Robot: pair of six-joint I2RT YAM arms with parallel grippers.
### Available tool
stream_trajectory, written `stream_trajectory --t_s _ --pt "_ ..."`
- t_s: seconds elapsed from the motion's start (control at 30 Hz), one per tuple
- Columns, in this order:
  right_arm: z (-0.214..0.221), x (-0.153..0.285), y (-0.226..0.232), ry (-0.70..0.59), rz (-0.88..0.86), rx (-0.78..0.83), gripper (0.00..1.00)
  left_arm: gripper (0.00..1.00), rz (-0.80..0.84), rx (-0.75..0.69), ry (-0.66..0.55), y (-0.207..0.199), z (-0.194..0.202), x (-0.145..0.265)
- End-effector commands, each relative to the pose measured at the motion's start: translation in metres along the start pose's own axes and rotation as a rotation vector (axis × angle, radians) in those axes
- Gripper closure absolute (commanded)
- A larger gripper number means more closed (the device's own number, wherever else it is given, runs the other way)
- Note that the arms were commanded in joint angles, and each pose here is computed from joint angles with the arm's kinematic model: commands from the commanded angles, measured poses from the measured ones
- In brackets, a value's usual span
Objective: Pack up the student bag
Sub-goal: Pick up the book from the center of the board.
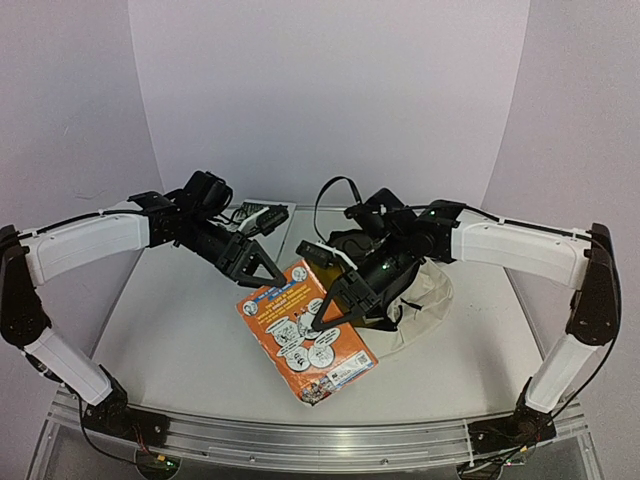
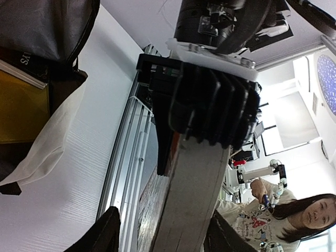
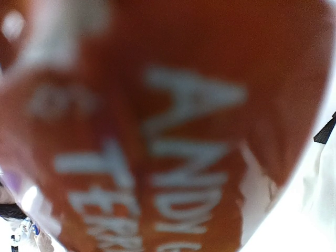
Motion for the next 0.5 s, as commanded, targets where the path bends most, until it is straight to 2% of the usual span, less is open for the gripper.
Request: stream_trajectory --t_s 0.0,0.37,0.43,0.47 --pt "-0.019 0.006 0.013 -0.06 -0.058 0.104 1.0 0.54 0.05 -0.056 0.002 -0.017 0.006 0.004" --pt "-0.013 0.013 -0.006 -0.072 -0.058 0.059 1.0 0.99 0.085 -0.049 0.006 -0.021 0.013 0.006" --pt "-0.013 0.015 -0.01 -0.077 -0.051 0.052 0.91 1.0 0.091 -0.057 -0.003 -0.022 0.014 0.006" --pt "-0.013 0.017 -0.013 -0.081 -0.044 0.047 0.8 1.0 0.092 -0.069 -0.019 -0.024 0.013 0.007"
Point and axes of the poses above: each gripper's point midway between its finger pads, its own x axis back along the fingers, its own y axis along the line the jaws close on, z = x × y, the point moved 10 cm from there along x, back along the fingers, and after that the axes turned 13 degrees about x, right-handed, at the moved point
